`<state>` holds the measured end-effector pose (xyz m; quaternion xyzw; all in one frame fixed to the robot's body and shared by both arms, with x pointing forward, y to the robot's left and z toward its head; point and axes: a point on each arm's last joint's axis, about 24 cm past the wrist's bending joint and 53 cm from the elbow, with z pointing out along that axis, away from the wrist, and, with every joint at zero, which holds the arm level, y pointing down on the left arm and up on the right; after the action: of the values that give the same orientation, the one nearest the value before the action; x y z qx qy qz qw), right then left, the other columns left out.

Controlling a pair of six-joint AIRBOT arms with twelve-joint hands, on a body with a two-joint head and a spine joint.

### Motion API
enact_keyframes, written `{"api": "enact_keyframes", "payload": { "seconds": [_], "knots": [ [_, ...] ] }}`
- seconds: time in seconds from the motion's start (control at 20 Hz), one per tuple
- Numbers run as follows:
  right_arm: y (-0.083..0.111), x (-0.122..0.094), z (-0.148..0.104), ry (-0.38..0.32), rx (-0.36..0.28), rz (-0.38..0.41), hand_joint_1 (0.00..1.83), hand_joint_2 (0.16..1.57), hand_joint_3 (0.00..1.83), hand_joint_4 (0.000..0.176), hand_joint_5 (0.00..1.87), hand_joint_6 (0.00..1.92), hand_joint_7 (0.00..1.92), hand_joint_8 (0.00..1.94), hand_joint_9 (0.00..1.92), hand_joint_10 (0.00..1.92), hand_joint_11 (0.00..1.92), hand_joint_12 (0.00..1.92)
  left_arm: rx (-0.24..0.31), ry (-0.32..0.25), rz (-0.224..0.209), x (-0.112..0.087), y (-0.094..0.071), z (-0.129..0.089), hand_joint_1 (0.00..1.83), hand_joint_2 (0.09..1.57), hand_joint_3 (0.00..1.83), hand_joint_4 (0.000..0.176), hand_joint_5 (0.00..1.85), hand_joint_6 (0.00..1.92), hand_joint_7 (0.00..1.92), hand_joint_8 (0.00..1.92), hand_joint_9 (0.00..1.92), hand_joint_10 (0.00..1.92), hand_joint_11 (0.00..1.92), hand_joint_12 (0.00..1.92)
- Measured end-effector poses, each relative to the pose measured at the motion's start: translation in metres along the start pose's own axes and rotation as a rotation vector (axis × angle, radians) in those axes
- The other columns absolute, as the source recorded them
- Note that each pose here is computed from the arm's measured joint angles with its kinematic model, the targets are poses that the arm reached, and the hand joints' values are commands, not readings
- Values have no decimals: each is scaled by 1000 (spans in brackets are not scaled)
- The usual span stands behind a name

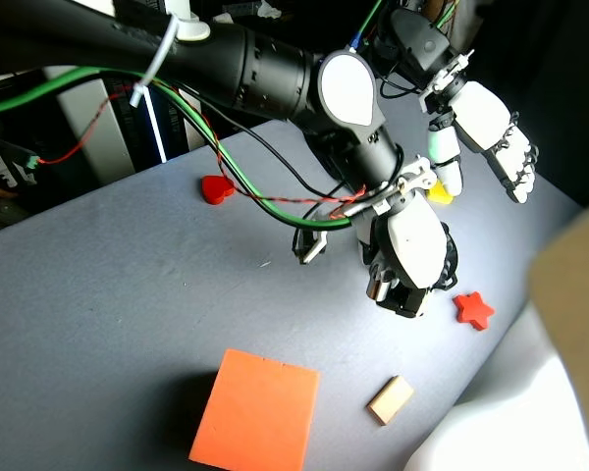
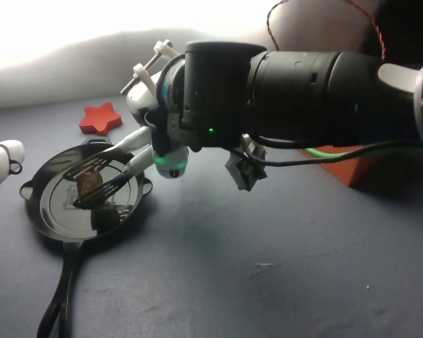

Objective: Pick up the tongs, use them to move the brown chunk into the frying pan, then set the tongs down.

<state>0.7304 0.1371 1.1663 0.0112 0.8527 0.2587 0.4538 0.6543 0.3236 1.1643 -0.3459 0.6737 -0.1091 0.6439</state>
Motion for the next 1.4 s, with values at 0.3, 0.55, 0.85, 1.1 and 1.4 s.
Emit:
{"api": "enact_keyframes", "payload": {
  "seconds": [0.3, 0.55, 0.85, 1.1, 1.4],
  "knots": [
    [1, 0, 2, -2, -7, 2, 1206, 1159, 2, 0, 818, 1216, 996, 1035, 1011, 843, 633, 1591, 0, 3, 2, 1, 0, 0, 150, 1320, 2, 29, 146, 4, 127, 1, 132, 2, 0, 638],
    [0, 0, 2, -2, -4, 2, 1189, 1202, 2, 0, 703, 1353, 934, 1134, 882, 857, 573, 1540, 2, 3, 4, 1, 0, 0, 149, 1321, 2, 40, 122, 0, 96, 0, 105, 4, 0, 574],
    [-2, -2, 2, -4, -1, 5, 985, 1192, 0, 0, 563, 620, 786, 362, 594, 729, 236, 1561, 2, 3, 4, 1, 0, 0, 144, 1319, 0, 38, 125, 4, 108, 4, 106, 4, 0, 578],
    [-11, -14, 0, -19, 4, 16, 1009, 1162, 0, 0, 599, 558, 821, 302, 600, 720, 219, 1543, 5, 3, -2, 1, -2, 0, 182, 1316, 0, 30, 126, 7, 95, 2, 87, 1, 0, 487],
    [-9, -42, -42, -54, -61, 10, 1041, 1166, 0, 0, 620, 566, 841, 296, 609, 746, 224, 1576, 24, 41, -1, 13, -11, -10, 184, 1314, 0, 33, 121, 3, 111, 3, 105, 4, 0, 535]
  ]
}}
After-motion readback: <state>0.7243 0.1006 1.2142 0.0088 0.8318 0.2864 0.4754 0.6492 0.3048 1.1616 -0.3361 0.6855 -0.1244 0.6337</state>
